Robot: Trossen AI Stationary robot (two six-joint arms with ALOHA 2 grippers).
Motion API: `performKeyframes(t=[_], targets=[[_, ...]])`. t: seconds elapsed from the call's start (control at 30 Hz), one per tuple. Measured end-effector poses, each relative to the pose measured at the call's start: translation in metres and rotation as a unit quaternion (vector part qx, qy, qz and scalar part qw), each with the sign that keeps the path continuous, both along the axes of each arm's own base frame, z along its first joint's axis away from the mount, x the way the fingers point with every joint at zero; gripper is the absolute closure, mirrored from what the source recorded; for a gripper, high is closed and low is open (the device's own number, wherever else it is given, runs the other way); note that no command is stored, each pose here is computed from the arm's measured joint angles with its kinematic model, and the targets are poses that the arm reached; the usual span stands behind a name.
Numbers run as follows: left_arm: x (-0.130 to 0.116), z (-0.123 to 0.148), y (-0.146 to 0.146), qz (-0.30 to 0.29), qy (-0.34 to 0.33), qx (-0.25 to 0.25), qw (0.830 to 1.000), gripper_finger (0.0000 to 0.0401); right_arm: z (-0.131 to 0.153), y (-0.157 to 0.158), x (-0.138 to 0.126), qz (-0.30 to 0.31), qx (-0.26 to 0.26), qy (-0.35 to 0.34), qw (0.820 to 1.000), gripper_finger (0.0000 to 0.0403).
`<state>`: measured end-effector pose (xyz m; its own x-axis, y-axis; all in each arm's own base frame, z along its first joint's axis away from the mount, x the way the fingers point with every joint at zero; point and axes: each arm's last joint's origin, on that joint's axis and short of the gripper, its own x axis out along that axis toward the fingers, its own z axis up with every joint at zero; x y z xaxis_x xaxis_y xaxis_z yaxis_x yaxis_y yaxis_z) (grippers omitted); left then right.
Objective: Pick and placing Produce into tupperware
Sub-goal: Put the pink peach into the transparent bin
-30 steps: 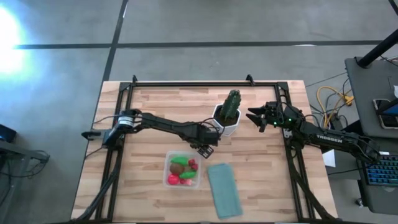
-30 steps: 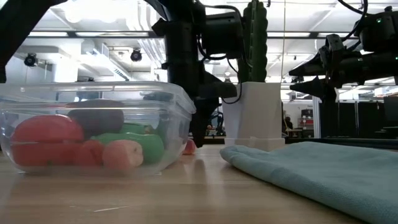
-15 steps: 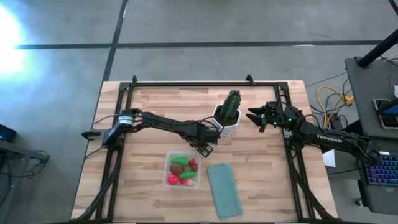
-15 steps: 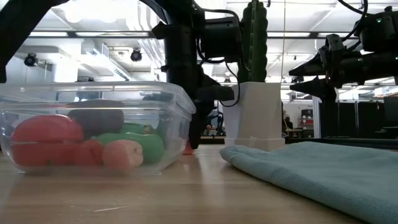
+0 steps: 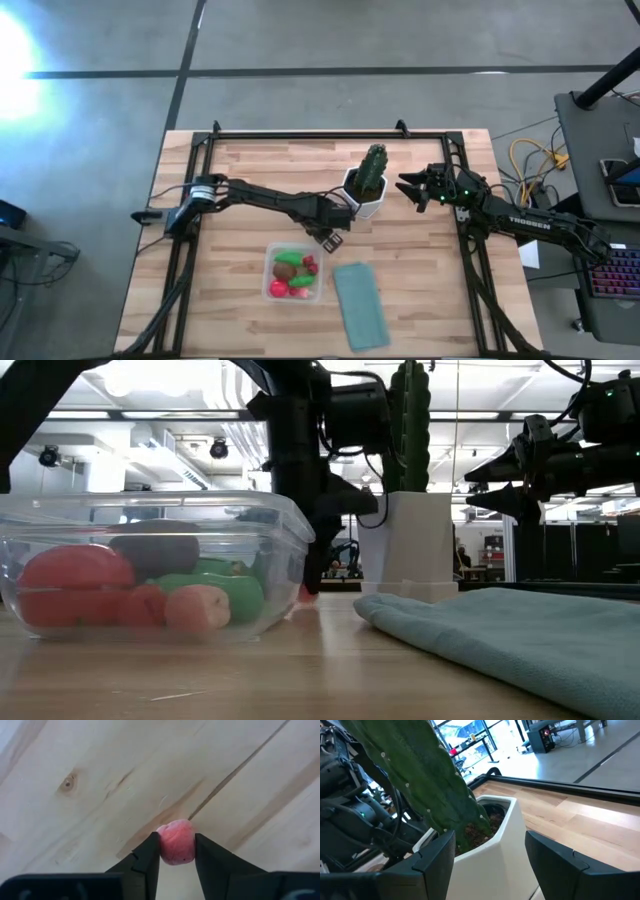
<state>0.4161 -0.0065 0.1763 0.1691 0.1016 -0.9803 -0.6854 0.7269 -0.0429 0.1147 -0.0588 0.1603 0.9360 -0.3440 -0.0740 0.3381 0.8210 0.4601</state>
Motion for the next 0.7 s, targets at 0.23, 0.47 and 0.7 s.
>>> performKeyframes(t=[0.23,0.47,0.7], targets=[[-0.012,0.048,0.000,-0.004,-0.024,-0.011,1.000,0.0313,0.000,0.000,0.000,0.000,0.000,0.000,1.000,0.0170],[-0.056,0.138,-0.011,-0.088,-0.125,-0.010,0.988,0.0314,0.000,0.000,0.000,0.000,0.000,0.000,1.000,0.0170],[-0.084,0.169,-0.054,-0.297,-0.165,-0.017,0.940,0.0295,0.000,0.000,0.000,0.000,0.000,0.000,1.000,0.0170]])
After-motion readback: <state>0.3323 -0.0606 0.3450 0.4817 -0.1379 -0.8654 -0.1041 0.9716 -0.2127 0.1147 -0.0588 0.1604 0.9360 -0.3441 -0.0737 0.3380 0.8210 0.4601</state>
